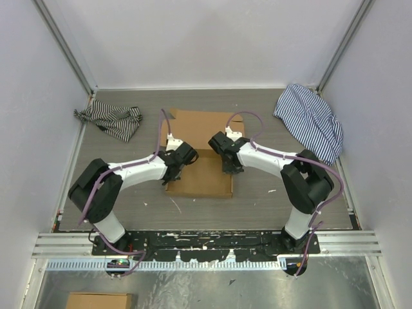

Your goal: Fold the paper box

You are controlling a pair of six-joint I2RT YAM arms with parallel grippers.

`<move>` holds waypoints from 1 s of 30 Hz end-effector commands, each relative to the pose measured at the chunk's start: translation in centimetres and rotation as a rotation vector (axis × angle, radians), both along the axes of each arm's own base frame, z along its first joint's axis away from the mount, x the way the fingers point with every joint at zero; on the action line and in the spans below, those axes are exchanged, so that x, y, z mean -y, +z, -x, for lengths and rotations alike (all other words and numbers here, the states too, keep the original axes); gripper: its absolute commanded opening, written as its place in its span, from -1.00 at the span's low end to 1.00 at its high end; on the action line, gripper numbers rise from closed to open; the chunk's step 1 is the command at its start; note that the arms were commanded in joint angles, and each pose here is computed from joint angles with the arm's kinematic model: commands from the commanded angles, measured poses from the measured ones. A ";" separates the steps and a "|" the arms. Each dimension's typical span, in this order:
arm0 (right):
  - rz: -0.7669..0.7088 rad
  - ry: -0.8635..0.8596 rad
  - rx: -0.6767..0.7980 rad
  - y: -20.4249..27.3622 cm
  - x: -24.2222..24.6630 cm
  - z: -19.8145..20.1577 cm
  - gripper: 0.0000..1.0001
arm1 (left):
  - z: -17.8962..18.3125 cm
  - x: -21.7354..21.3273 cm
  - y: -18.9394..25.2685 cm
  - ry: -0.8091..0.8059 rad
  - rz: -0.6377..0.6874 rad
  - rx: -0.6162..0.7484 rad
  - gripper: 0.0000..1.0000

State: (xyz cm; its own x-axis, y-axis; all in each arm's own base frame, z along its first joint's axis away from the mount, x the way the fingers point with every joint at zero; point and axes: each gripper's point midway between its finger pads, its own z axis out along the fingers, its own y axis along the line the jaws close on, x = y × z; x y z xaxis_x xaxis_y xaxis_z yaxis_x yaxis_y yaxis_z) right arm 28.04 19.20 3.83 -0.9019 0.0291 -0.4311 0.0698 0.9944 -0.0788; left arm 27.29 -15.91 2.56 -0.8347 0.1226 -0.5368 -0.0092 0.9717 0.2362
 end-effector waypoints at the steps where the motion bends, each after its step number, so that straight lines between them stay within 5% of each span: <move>1: 0.062 -0.003 0.013 0.3 1.0 -0.5 -0.98 | -0.6 -1.2 0.4 0.032 -0.070 0.027 -0.94; 11: 0.068 -0.025 0.048 0.8 1.3 -1.0 -0.98 | 1.1 -2.3 1.1 0.074 -0.028 0.062 -1.00; 14: 0.079 -0.027 0.044 0.6 1.5 -0.9 -0.82 | 1.7 -2.4 0.7 0.080 -0.023 0.043 -0.77; 16: 0.082 -0.020 0.044 0.5 1.5 -1.0 -0.65 | 2.2 -2.3 0.3 0.083 -0.020 0.034 -0.43; 21: 0.068 -0.014 0.091 2.1 1.6 -1.4 -0.10 | 3.0 -2.1 0.5 0.094 -0.007 0.047 0.03; 30: -0.012 -0.006 0.193 7.3 0.5 -2.9 -0.04 | 2.1 -2.2 5.3 0.104 0.047 0.156 0.16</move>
State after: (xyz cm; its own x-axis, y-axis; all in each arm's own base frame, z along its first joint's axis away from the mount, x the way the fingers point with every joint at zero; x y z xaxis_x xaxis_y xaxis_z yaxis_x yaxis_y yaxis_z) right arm 28.64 18.28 5.62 -0.8790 0.0033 -0.4769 0.0666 0.9910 -0.1159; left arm 24.58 -14.37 4.87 -0.7963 0.0263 -0.6044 -0.1093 0.9764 0.1865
